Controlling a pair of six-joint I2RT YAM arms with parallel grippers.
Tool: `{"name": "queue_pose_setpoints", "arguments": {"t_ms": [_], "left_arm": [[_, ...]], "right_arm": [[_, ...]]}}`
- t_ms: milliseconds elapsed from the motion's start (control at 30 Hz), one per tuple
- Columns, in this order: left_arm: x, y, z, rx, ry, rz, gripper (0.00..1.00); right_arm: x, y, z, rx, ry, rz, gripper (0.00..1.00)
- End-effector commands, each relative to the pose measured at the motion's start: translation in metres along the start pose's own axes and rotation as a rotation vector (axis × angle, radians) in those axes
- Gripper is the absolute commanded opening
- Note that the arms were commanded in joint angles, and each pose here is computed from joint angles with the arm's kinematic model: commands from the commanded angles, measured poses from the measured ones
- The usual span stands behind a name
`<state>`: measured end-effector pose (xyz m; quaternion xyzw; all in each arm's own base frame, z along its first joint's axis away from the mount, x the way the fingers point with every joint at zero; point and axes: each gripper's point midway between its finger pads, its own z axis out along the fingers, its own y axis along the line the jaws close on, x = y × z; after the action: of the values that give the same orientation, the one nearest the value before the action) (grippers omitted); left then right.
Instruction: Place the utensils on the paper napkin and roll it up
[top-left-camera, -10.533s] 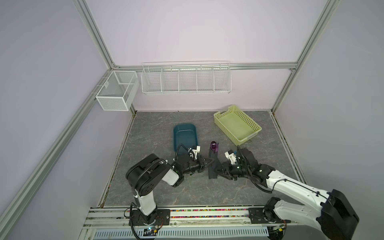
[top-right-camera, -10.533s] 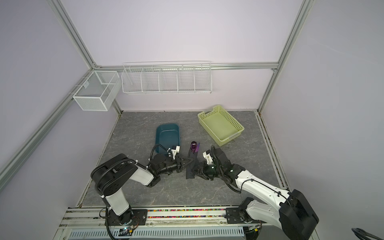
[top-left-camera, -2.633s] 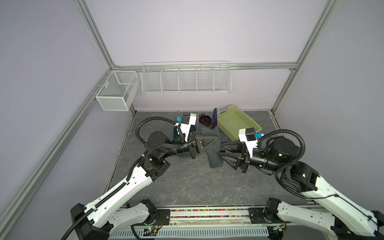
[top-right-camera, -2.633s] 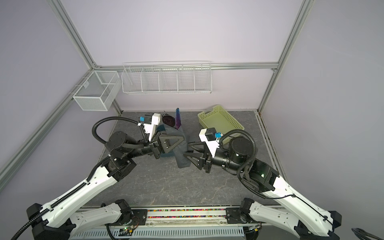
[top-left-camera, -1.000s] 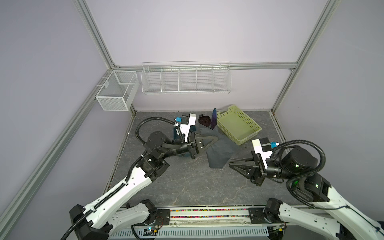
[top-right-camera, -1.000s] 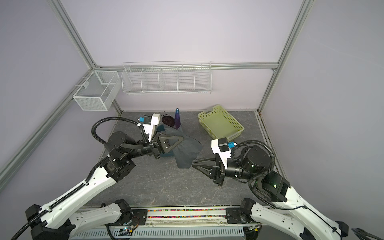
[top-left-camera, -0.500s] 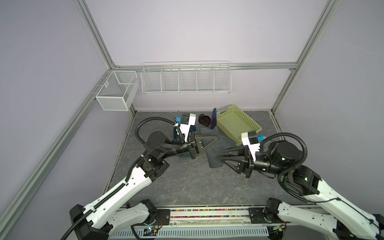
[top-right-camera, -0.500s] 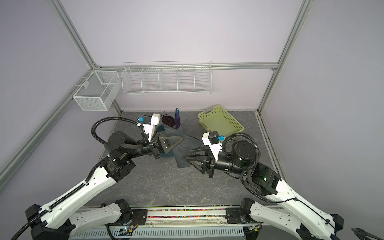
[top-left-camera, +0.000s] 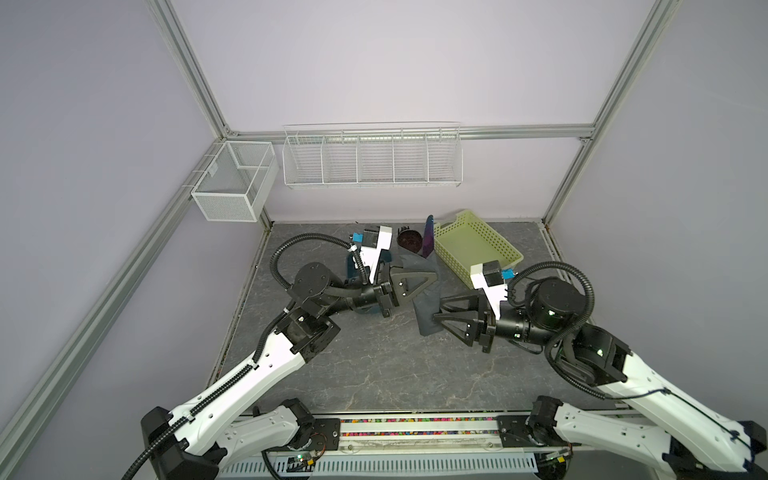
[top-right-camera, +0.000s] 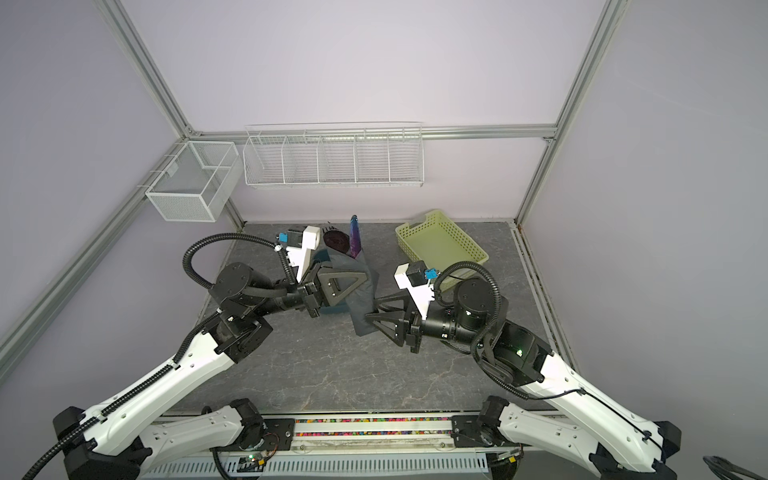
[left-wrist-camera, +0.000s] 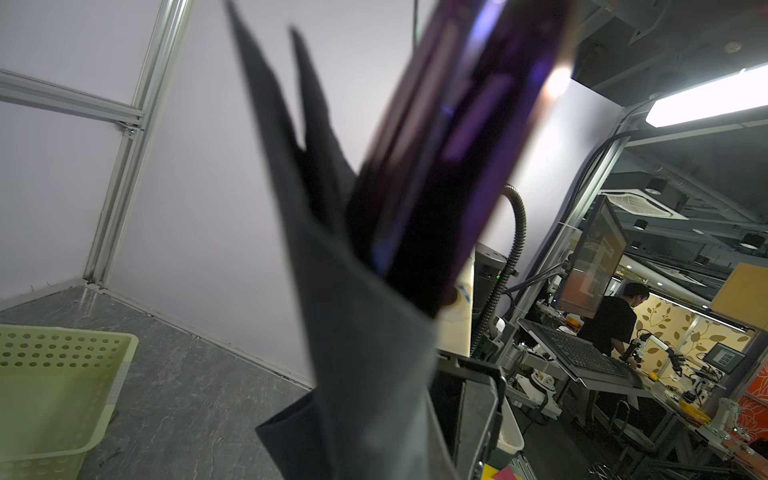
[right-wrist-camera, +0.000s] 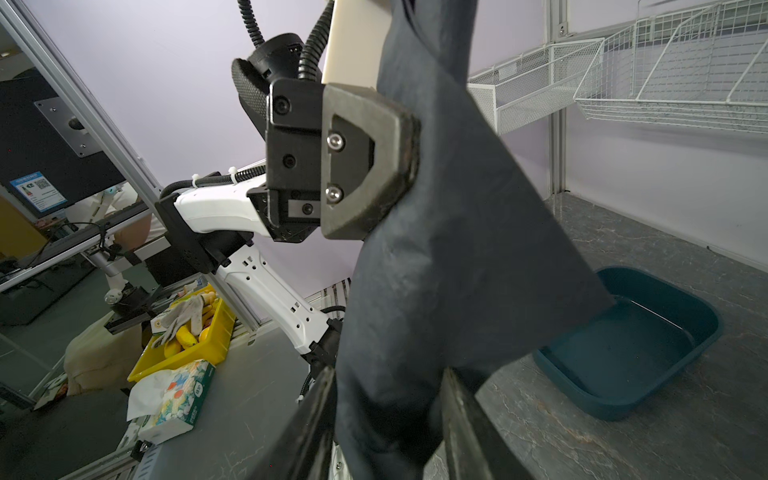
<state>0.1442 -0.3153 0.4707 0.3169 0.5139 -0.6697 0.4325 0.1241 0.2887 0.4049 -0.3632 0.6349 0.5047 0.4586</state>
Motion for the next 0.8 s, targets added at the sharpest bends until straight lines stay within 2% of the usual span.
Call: {"name": "queue_pose_setpoints", "arguments": {"t_ms": [0, 300, 767], "left_arm": [[-0.021, -0.018, 0.0, 0.057, -0.053, 0.049, 0.0], [-0.024, -0.021, 0.0, 0.072, -0.066, 0.045, 0.0], [-0.027, -0.035, -0.001, 0.137, -0.074, 0.038, 0.0]], "right_arm": [[-0.02, 0.01, 0.0, -0.04, -0.05, -0.049, 0.45], [-0.018, 0.013, 0.011, -0.085, -0.031, -0.04, 0.44], [-0.015, 0.006, 0.015, -0.061, -0.036, -0.025, 0.45]]}}
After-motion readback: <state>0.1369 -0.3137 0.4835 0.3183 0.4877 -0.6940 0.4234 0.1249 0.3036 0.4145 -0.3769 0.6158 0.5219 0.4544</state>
